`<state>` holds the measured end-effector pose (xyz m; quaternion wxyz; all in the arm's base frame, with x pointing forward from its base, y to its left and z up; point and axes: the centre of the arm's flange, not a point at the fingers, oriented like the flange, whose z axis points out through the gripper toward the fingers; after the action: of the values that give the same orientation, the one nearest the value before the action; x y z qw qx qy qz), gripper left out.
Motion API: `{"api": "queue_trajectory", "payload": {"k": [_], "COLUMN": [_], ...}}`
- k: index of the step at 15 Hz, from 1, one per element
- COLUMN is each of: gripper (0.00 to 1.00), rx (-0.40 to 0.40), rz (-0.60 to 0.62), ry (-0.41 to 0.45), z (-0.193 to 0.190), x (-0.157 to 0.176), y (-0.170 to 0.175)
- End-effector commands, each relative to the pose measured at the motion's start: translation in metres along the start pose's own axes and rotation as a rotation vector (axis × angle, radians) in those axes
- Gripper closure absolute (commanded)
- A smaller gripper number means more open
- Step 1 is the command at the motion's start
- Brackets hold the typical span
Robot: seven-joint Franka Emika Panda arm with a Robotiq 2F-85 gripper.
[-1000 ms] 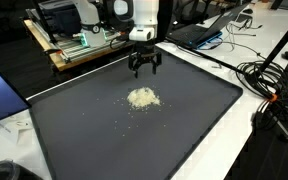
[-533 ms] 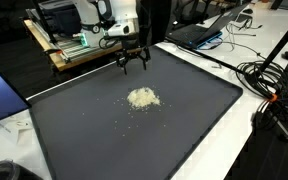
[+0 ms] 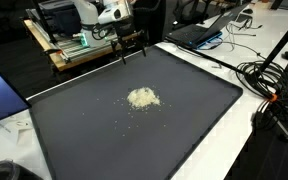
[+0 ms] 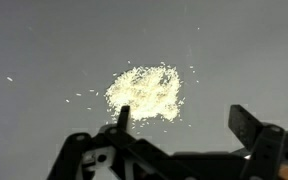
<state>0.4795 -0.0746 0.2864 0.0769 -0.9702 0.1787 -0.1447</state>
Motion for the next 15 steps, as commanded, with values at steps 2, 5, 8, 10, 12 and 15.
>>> {"api": "queue_trajectory", "payload": {"k": [2,5,8,10,12,15], "gripper": [0.0,0.0,0.0,0.0,0.0,0.0], "rx": [0.04,0.043,0.036,0.021,0.001,-0.046], "rz": [-0.064,-0.108,-0.17,-0.213,-0.254,-0.315], "ry": [-0.121,-0.193,-0.25,-0.286,-0.318,-0.397], "z": [-0.022,-0.032,-0.039,-0.042,-0.044,-0.042], "x": [0.047,0.078,0.111,0.132,0.152,0.178], "y": [0.061,0.085,0.089,0.08,0.066,0.039]}}
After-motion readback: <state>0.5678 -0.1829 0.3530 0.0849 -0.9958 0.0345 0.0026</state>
